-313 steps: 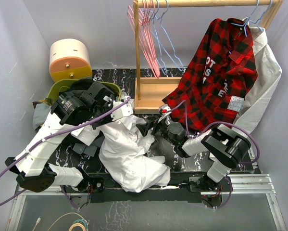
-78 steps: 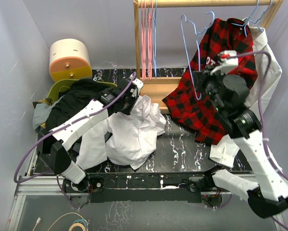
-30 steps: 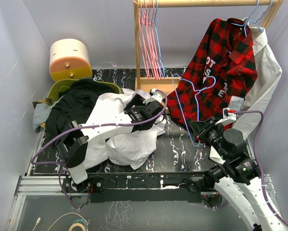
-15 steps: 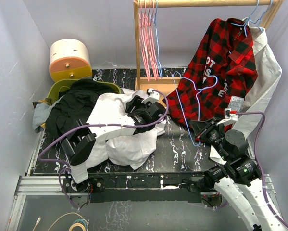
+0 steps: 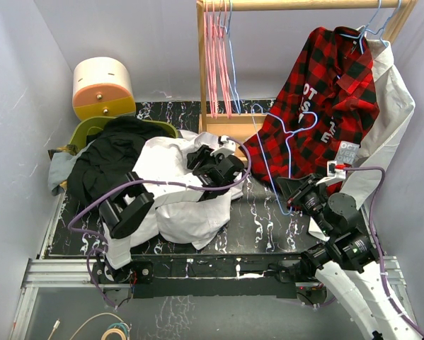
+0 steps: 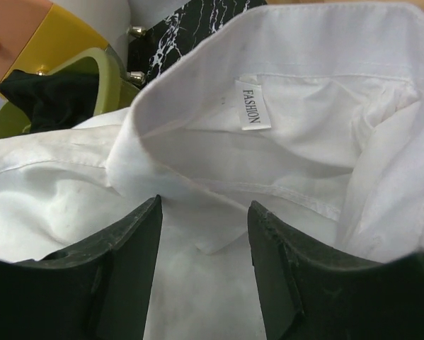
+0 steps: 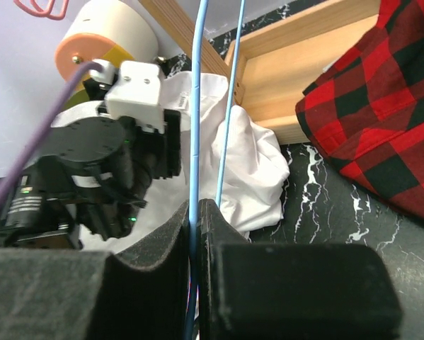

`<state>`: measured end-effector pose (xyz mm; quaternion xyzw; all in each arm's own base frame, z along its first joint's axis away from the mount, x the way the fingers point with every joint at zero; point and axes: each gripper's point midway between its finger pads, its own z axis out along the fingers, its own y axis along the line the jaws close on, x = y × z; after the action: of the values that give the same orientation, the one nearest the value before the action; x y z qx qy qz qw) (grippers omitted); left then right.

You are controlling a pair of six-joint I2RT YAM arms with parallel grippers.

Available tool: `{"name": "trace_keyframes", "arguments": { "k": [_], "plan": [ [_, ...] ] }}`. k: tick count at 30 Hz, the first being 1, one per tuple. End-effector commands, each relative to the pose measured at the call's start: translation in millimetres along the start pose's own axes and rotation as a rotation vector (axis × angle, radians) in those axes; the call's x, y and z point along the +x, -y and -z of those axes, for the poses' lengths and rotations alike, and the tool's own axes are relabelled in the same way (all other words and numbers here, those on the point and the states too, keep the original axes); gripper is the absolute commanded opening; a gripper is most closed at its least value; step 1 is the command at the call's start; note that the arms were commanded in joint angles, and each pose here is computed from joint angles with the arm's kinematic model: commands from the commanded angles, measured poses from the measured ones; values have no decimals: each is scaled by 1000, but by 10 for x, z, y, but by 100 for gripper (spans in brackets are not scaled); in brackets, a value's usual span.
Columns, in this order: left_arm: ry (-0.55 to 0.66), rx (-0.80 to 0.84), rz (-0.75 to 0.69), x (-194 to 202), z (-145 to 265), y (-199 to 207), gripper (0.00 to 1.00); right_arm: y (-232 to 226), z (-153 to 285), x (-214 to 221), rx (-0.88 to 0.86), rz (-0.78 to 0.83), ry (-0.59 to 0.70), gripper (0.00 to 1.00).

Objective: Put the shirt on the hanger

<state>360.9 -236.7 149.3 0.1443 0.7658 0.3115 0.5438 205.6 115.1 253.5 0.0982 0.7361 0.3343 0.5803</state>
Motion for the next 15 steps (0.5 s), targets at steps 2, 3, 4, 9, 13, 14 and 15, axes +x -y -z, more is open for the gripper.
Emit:
{"name": "trace_keyframes", "arguments": {
  "k": [2,3,4,9,13,14,15],
  "plan": [
    [-26,-45,6,46,-112,-74,37,-215,20,-169,-112,17,76,8],
    [-34,-48,6,55,-128,-95,27,-237,33,-146,-127,28,65,8],
    [-44,-54,13,57,-146,-139,16,-261,54,-119,-145,42,51,8],
    [-102,-31,66,-1,-178,-459,0,-229,217,10,-136,70,-27,8],
    [-74,55,134,-181,-68,-753,0,-384,363,146,-210,66,-137,8],
    [-57,72,143,-226,-27,-827,0,-399,387,188,-212,53,-170,8],
    [-42,83,159,-283,17,-927,0,-406,407,227,-212,41,-197,8]
  ]
}}
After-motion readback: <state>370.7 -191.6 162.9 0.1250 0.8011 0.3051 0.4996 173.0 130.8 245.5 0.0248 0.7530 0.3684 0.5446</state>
